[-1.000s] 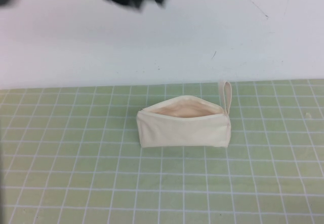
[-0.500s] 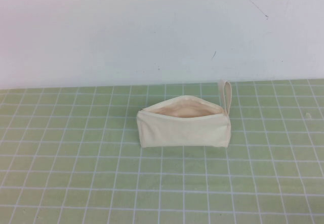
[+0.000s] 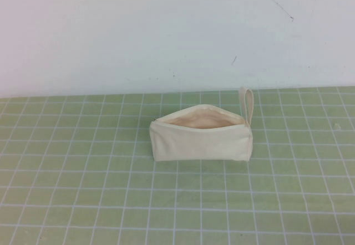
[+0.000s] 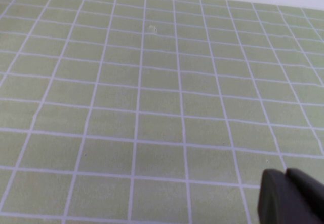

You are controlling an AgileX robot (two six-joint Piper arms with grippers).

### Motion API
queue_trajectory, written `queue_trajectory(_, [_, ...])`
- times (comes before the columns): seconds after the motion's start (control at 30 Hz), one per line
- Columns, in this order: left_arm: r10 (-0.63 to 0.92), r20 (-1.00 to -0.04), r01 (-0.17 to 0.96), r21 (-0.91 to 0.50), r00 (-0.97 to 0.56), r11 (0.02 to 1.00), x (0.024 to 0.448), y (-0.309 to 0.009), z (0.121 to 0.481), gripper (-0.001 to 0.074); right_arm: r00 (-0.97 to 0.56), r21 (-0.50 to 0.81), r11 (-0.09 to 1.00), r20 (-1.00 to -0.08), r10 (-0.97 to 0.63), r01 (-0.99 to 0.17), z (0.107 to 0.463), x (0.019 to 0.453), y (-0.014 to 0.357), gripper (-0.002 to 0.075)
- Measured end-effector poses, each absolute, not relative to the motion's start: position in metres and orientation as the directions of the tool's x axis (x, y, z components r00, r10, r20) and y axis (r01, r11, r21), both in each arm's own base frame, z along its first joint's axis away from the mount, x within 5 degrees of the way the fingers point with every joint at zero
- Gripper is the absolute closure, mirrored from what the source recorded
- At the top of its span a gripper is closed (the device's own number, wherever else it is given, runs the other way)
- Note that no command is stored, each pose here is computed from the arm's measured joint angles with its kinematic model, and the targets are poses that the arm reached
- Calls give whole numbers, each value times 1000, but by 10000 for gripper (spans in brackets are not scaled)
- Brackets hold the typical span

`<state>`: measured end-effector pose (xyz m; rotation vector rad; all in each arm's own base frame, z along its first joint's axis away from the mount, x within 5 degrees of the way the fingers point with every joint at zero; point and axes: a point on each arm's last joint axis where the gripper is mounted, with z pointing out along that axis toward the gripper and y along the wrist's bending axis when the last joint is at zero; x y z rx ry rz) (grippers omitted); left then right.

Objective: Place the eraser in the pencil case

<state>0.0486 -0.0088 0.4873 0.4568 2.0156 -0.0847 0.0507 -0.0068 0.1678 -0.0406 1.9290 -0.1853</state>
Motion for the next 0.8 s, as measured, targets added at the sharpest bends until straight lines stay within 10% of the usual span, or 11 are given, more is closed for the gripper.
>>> queue_trajectory(0.4, [354, -759, 379, 153, -547, 913, 55, -12, 420, 735, -359, -149, 987, -926, -118, 61, 168, 51, -7, 727])
queue_trajectory(0.8, [87, -996, 222, 79, -25, 972, 46, -9, 326, 735, -359, -149, 987, -926, -118, 61, 168, 51, -7, 727])
